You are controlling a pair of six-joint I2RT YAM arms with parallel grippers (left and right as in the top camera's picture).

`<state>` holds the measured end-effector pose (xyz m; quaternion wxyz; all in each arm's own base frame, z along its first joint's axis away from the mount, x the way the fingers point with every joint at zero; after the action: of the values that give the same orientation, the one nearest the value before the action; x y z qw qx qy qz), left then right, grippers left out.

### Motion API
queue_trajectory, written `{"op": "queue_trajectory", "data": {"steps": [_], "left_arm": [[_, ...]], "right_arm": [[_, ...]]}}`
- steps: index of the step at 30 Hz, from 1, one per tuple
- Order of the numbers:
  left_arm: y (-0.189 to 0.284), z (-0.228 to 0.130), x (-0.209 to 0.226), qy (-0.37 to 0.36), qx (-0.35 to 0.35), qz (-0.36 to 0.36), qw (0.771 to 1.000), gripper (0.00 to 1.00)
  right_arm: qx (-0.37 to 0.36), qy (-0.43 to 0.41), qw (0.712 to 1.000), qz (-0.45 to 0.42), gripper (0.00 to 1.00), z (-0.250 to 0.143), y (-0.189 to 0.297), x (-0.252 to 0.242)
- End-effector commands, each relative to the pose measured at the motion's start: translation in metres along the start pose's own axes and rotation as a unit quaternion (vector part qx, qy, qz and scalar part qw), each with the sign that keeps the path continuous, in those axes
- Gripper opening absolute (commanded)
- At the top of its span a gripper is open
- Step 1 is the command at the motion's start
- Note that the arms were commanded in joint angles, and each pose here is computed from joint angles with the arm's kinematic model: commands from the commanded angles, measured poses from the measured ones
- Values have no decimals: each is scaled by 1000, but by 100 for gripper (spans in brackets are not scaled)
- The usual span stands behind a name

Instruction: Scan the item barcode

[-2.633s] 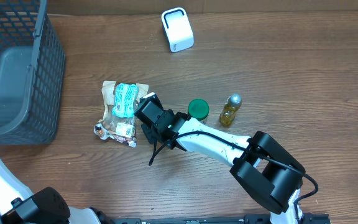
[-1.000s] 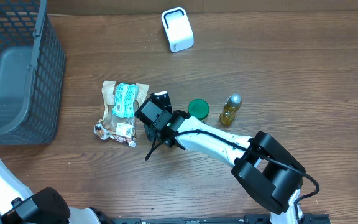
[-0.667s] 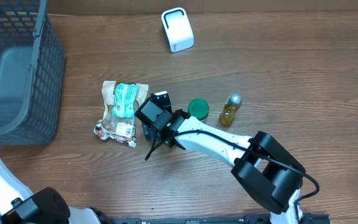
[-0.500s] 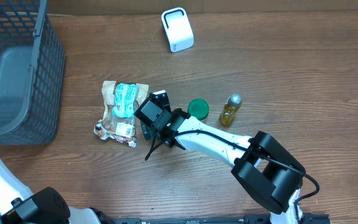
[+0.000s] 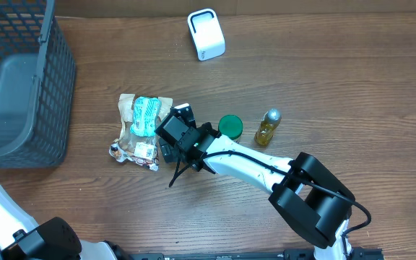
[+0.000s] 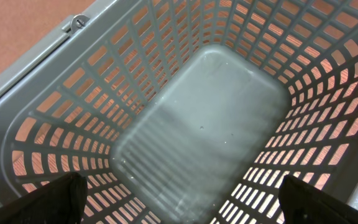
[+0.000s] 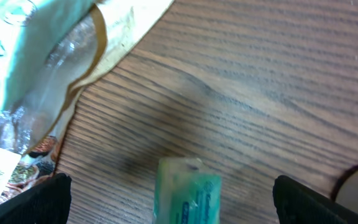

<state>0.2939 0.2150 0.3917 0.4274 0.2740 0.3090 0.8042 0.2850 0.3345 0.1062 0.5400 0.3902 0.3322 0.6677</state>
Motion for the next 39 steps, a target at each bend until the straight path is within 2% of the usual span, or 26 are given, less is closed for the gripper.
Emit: {"op": "queue_trajectory", "data": {"steps": [1,10,22,28,35,39], "left_arm": [[1,4,0,-10,-6,-3,1000,100],[1,4,0,-10,-6,-3,1000,100],[1,4,0,-10,-6,-4,1000,100],[1,4,0,-10,-6,-4,1000,99],[1,4,0,-10,-6,-4,1000,99],[1,4,0,-10,-6,-4,1000,100]], "right_arm": [[-35,8,999,23,100,20,19,9],[-61,30,997,45,100,34,27,20],[-77,47,994,56,100,71,71,41],[-55,44,997,42,100,78,82,33],[27,21,996,87,100,83,78,14],[43,7,995,94,100,89,75,3]]}}
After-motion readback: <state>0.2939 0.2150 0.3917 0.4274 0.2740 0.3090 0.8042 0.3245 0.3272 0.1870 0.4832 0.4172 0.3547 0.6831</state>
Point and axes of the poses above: each gripper's point midway between its finger pads, its own y axis back along the fingers, its own x axis along the line the jaws close on, z = x × y, the point moved 8 cm from there along y, back along the fingers, and after that the axes turned 15 degrees about -y, right-handed, at the moved point
